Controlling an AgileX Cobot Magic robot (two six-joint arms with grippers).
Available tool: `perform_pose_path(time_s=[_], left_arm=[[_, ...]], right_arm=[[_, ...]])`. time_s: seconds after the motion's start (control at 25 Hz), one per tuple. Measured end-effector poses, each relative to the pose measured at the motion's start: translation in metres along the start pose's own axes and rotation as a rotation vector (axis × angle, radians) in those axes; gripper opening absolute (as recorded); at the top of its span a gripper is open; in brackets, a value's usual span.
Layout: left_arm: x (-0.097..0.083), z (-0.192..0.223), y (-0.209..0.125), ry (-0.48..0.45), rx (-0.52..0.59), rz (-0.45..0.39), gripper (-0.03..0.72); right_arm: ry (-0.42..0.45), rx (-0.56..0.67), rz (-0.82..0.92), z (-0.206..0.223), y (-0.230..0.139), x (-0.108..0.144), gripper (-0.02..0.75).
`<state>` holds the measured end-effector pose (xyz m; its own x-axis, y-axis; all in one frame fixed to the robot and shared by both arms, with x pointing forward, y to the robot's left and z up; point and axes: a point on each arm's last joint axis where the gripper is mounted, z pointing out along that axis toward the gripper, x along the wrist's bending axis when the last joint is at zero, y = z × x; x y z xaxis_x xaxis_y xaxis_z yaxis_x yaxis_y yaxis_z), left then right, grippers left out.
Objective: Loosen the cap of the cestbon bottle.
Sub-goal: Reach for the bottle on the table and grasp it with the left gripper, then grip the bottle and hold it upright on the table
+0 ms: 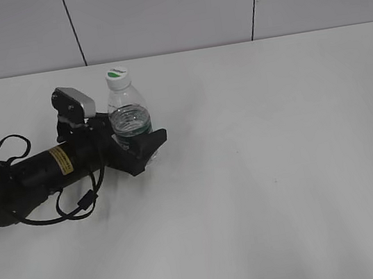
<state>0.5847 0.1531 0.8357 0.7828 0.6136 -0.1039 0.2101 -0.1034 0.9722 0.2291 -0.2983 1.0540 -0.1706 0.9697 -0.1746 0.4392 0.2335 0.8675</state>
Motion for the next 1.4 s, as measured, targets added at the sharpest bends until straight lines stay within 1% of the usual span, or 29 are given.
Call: perform_pose_path(time_s=[0.12,0.2,0.32,0.4,0.44,0.84,0.96,1.08,1.4], left_arm=[[0.0,0.0,-0.001,0.004,0.008,-0.001,0.591],[0.0,0.0,-0.001,0.005,0.014,0.0,0.571],[0.0,0.0,-0.002,0.005,0.017,0.0,0.501],[0.0,0.0,-0.002,0.004,0.017,0.002,0.432],[0.0,0.0,-0.002,0.003,0.017,0.003,0.412],[-0.001,0.0,-0.002,-0.007,0.02,0.01,0.41],[-0.004,0.0,-0.002,-0.045,0.021,0.027,0.41],[-0.012,0.0,-0.003,-0.123,0.023,0.059,0.41],[-0.027,-0.002,-0.006,-0.285,0.048,0.123,0.41]], right_arm=[[0.0,0.0,0.0,0.0,0.0,0.0,0.533],[0.0,0.0,0.0,0.0,0.0,0.0,0.533],[0.0,0.0,0.0,0.0,0.0,0.0,0.533],[0.0,0.0,0.0,0.0,0.0,0.0,0.533],[0.0,0.0,0.0,0.0,0.0,0.0,0.533],[-0.002,0.0,-0.001,0.0,0.0,0.0,0.533],[-0.003,0.0,-0.002,0.0,0.0,0.0,0.533],[-0.003,0.0,-0.002,0.0,0.0,0.0,0.533],[-0.003,0.0,-0.003,0.0,0.0,0.0,0.533]])
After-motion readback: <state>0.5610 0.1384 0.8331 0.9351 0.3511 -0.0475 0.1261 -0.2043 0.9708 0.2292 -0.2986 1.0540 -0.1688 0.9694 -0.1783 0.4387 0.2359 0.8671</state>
